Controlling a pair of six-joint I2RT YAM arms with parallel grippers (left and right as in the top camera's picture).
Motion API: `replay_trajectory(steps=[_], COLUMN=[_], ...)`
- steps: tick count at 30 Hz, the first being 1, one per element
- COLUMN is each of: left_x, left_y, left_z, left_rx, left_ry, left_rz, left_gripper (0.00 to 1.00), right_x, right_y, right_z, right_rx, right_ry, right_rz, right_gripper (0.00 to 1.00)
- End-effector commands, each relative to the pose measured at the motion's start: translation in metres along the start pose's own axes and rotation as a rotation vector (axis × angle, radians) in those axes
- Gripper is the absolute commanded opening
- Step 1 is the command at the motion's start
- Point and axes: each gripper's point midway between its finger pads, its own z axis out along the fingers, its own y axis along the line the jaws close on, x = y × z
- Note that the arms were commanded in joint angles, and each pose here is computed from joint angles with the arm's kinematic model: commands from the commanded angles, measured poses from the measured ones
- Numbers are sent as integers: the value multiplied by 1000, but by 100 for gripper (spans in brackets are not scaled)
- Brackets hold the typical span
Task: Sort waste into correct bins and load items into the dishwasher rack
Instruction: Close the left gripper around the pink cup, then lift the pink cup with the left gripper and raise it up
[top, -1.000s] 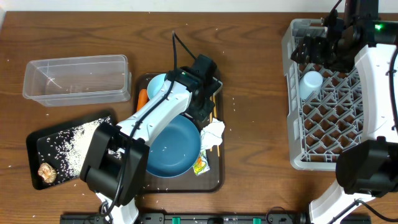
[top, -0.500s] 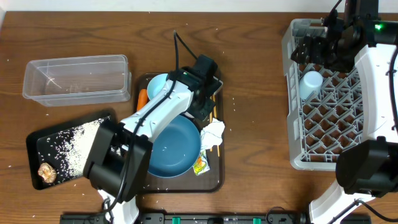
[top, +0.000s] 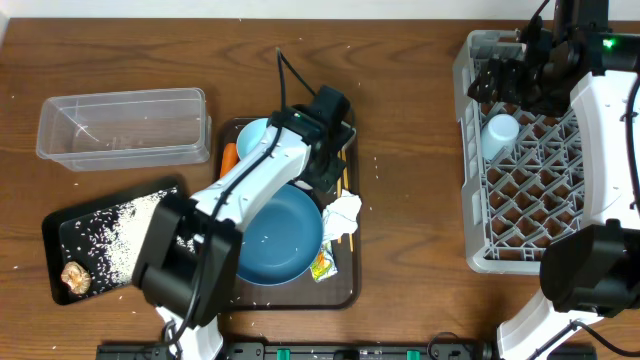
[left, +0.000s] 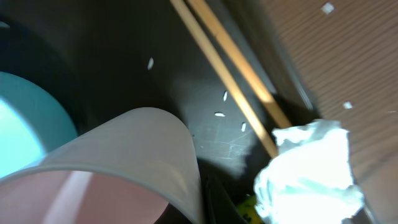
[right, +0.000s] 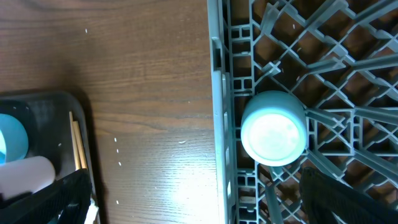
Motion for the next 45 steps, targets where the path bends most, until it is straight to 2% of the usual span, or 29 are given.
replay_trajectory(steps=[1,6,12,16,19,30,35,45], left_x=[-31,-41,-54,-63,-66,-67,-66,-67], left_y=[-12,-26,-29,-25,-22,-31,-34,-34], left_z=[-58,-101,-149,-184,-204,-246,-258,-259], left_rx=[88,314,679,869,956,1113,1144,1138], left_ry=[-171,-285,-429,-546,-619,-762,-807,-817], left_rz=[-29,-53,-79,-39,8,203,280,292], left_gripper=[6,6,6,7,6,6,6,6], right_x=[-2,-2,-4,-1,6,39,48,61], right_y=[12,41,91,124,150,222,231,230], right_z=[-6,-10,-28,-48,-62,-83,-85,-84], right_rx=[-47,-219,-523,-730,-863,-1174,-1276,-1442], right_ry=[-13,-23,-74,-112,-135,-157,-158,-157], right_rz=[-61,-147,-263,-355,-435,-635,-650,-638], right_gripper=[99,99,99,99,99,98,94,80])
